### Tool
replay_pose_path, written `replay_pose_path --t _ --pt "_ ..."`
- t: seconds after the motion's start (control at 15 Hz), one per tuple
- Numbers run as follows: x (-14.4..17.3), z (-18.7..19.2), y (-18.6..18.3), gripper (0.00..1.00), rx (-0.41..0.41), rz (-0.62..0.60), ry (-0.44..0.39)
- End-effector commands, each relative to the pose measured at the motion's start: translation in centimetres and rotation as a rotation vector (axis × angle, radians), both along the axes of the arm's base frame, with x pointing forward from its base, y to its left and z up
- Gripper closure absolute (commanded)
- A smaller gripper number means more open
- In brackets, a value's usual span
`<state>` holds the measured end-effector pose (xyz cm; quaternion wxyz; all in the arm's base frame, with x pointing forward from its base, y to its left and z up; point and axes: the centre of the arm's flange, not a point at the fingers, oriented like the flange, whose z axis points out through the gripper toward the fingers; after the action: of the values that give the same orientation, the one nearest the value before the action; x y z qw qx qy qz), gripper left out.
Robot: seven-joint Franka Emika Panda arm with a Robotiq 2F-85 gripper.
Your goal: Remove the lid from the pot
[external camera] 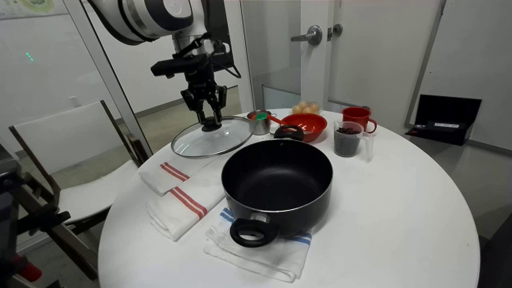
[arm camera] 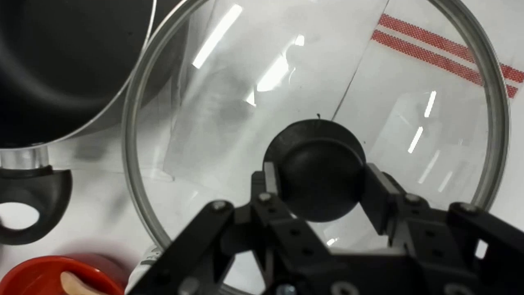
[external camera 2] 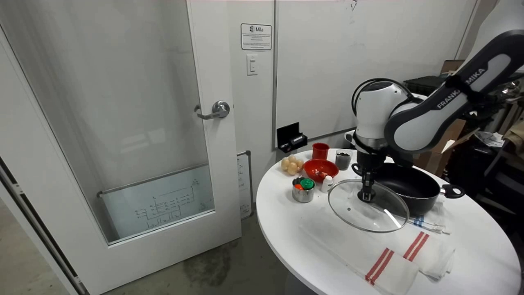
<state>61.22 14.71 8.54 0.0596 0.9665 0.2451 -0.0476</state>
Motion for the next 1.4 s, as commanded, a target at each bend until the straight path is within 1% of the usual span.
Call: replay_pose_path --t 0.0,0.33,0.93,1.07,1.33 --pt "1.4 -1.5 1.3 0.75 -0.033 0.014 0.016" --pt "1.6 -4.2 1.6 0.75 -0.030 0.018 0.040" --pt "2.0 -9.7 0.0 0.75 -0.044 -0.001 0.062" --pt "1.9 -10.3 -0.1 0.75 -0.040 -0.002 0.065" --pt "1.6 -9.9 0.0 0.75 -0.040 0.000 0.072"
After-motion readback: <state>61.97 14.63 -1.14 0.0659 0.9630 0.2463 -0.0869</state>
